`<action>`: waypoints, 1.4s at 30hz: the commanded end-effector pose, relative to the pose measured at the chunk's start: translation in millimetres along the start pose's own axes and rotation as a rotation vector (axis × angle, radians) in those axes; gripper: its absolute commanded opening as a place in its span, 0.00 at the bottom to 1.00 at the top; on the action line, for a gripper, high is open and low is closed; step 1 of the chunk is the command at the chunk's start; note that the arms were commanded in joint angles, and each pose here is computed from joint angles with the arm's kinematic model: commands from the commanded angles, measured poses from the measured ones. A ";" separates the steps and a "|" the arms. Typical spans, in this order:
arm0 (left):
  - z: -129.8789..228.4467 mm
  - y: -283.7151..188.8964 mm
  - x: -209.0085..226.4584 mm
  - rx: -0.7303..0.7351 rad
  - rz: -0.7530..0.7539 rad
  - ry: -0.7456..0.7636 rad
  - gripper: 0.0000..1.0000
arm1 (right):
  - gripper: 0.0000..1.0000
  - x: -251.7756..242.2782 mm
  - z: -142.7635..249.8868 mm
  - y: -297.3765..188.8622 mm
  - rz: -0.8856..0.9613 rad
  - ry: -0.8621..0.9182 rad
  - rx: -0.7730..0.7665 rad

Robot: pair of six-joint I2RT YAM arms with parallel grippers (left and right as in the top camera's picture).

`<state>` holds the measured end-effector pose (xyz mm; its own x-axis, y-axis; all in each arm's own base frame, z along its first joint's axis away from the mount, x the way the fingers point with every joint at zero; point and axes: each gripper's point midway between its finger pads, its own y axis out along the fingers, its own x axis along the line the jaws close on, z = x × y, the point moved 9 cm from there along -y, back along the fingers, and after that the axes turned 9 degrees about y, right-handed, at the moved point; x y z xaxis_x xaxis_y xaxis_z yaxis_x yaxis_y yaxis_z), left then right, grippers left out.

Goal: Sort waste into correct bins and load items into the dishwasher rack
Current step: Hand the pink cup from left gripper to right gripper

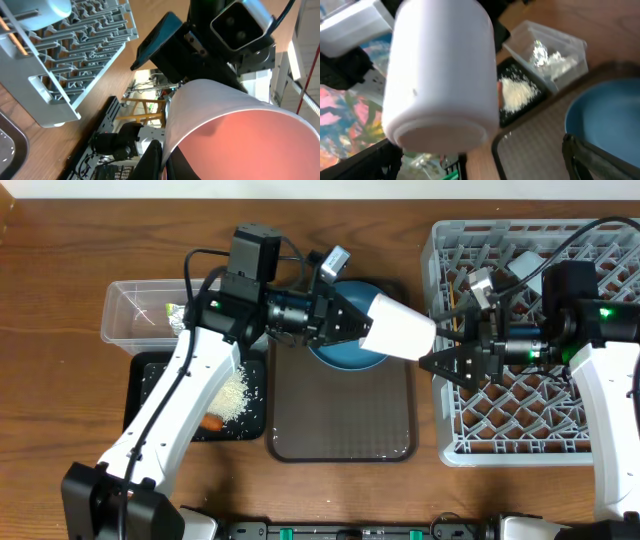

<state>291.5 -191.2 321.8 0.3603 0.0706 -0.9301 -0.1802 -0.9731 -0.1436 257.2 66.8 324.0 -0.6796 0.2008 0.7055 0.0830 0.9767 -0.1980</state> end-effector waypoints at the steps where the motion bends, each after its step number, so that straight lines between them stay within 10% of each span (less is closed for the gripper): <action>1: 3.0 6.6 -2.1 0.028 0.024 0.033 0.06 | 0.99 12.3 -6.6 5.4 -0.105 -0.052 -0.046; 15: 2.1 7.6 -0.2 0.016 -0.002 0.038 0.06 | 0.65 19.3 -7.4 22.9 -0.168 -0.107 -0.012; 34: 5.8 5.1 23.0 -0.046 -0.235 -0.001 0.10 | 0.43 15.7 -12.5 23.2 -0.155 -0.182 -0.019; 42: 5.8 3.0 30.0 -0.067 -0.315 -0.001 0.34 | 0.38 13.0 -15.2 23.5 -0.138 -0.209 -0.016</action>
<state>289.9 -194.5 300.4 0.3855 0.2688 -0.8827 -0.0760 -0.9442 -0.3206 266.0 92.1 324.6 -0.8019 0.1202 0.5852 0.0158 0.9835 -0.1803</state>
